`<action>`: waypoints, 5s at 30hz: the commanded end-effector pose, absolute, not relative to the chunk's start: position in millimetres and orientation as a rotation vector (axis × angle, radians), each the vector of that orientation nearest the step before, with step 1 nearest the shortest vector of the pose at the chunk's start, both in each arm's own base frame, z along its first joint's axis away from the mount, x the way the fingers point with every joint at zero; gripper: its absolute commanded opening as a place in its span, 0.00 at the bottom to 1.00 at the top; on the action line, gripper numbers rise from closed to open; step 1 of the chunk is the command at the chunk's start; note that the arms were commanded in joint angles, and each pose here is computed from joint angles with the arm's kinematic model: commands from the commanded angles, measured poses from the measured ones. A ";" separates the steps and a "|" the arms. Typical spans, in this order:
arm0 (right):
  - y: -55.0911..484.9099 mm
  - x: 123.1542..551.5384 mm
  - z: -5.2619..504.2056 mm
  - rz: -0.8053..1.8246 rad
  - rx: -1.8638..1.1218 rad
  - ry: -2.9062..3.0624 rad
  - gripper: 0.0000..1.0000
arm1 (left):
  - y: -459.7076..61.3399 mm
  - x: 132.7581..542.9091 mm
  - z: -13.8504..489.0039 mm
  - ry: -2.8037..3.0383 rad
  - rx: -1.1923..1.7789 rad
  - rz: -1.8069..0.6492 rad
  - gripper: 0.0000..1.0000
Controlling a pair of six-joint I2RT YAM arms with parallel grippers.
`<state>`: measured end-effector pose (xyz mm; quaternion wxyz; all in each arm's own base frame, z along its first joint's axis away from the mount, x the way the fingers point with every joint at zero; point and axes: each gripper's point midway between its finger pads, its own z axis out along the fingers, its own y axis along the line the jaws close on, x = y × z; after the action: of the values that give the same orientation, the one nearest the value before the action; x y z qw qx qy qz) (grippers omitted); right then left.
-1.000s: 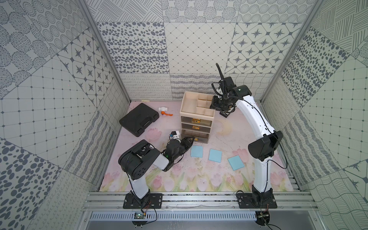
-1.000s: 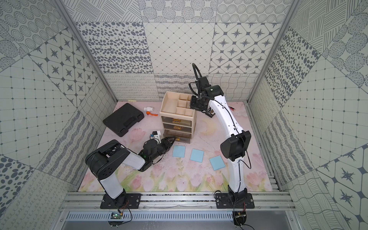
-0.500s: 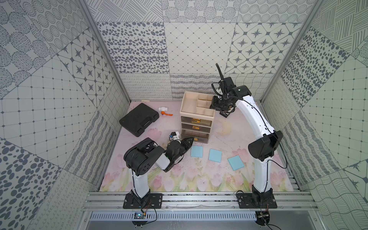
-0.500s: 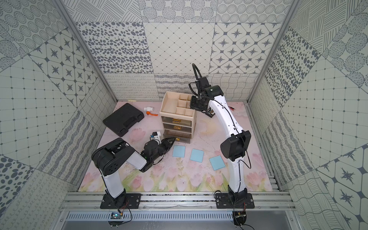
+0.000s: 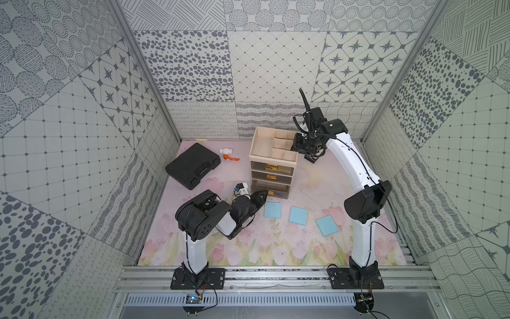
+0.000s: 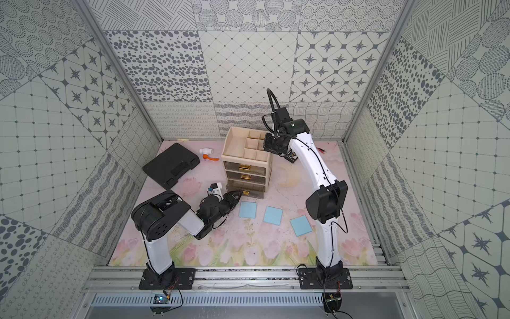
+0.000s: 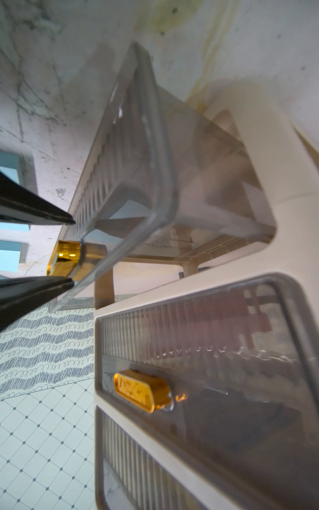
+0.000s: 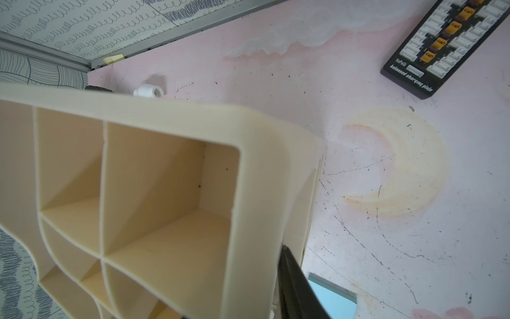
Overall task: Please put the sticky notes in the drawer by color
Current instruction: Open the drawer in the storage box.
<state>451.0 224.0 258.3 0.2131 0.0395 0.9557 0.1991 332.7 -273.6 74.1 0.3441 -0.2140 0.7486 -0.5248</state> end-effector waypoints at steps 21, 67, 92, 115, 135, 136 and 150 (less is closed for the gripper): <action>236.0 443.3 256.6 0.597 0.049 2.648 0.30 | -275.3 342.0 88.7 1.869 -0.507 -1.369 0.25; 236.0 467.8 255.4 0.557 0.162 2.627 0.21 | -270.2 315.3 82.3 1.939 -0.553 -1.443 0.18; 226.6 484.0 258.2 0.505 0.173 2.625 0.20 | -265.5 280.5 68.1 2.017 -0.560 -1.451 0.18; 224.8 502.2 251.5 0.539 0.211 2.596 0.19 | -260.0 267.5 70.5 2.026 -0.572 -1.432 0.18; 224.5 532.1 245.0 0.540 0.244 2.522 0.18 | -278.1 293.5 75.5 2.032 -0.554 -1.467 0.19; 224.0 532.8 244.3 0.535 0.244 2.521 0.18 | -277.9 293.2 73.6 2.033 -0.559 -1.473 0.19; 226.7 537.0 245.4 0.549 0.222 2.506 0.30 | -269.6 288.6 68.6 2.024 -0.561 -1.483 0.43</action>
<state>507.2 220.2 258.9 0.2503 0.0757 0.9440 0.2012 294.8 -267.4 68.2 0.2925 -0.2260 0.7495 -0.5491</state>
